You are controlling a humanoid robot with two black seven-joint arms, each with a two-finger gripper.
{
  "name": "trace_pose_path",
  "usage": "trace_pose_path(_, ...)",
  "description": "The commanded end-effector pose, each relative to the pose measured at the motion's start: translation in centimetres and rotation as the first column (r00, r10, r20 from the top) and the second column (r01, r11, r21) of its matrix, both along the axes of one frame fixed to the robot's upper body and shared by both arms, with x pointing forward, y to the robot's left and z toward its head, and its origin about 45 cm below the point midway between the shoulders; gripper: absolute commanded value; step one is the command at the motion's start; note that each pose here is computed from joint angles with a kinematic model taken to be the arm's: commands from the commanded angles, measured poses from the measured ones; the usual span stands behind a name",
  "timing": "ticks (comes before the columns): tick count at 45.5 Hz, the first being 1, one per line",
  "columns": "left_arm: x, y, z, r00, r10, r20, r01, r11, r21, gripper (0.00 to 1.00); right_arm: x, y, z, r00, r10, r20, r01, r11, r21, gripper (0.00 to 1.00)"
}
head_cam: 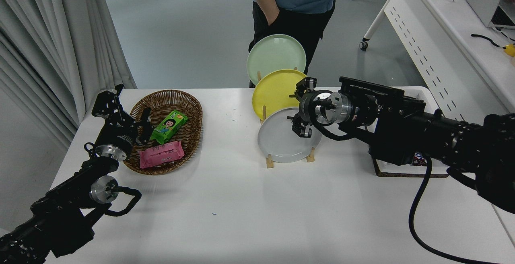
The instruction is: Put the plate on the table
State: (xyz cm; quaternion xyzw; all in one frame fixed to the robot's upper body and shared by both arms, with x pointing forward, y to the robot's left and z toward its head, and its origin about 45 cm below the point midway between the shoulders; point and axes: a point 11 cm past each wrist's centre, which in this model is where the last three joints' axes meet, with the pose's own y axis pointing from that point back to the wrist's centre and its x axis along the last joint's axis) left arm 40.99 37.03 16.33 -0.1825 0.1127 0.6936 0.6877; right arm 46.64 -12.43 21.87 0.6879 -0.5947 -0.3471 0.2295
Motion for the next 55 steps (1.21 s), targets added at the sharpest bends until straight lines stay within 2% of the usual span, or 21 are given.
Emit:
trace_pose_path(1, 0.0, 0.0, 0.0, 1.000, -0.001, 0.000, 0.001, 1.000, 0.000, 1.00, -0.2, 0.0, -0.1, 0.999, 0.007, -0.034, -0.007, 1.000, -0.001, 0.42)
trace_pose_path(18, 0.0, 0.0, 0.1, 1.000, -0.001, 0.001, 0.001, 1.000, 0.000, 1.00, 0.0, 0.2, 0.4, 1.000, 0.011, -0.023, -0.011, 1.000, 0.009, 0.42)
trace_pose_path(20, 0.0, 0.0, 0.0, 1.000, 0.000, 0.000, 0.000, 1.000, 0.002, 1.00, 0.1, 0.2, 0.5, 1.000, 0.013, -0.019, -0.013, 1.000, 0.007, 0.37)
trace_pose_path(23, 0.0, 0.0, 0.0, 1.000, 0.000, 0.000, 0.000, 1.000, -0.001, 1.00, 0.1, 0.2, 0.7, 1.000, 0.019, -0.013, -0.019, 1.000, 0.000, 0.23)
trace_pose_path(24, 0.0, 0.0, 0.0, 1.000, 0.000, 0.000, 0.000, 1.000, -0.001, 1.00, 0.1, 0.2, 0.7, 1.000, 0.021, -0.011, -0.021, 1.000, -0.001, 0.23)
trace_pose_path(55, 0.0, 0.0, 0.1, 1.000, 0.000, 0.002, 0.000, 1.000, 0.002, 1.00, 0.5, 0.2, 1.6, 1.000, 0.021, 0.010, -0.021, 1.000, 0.009, 0.25)
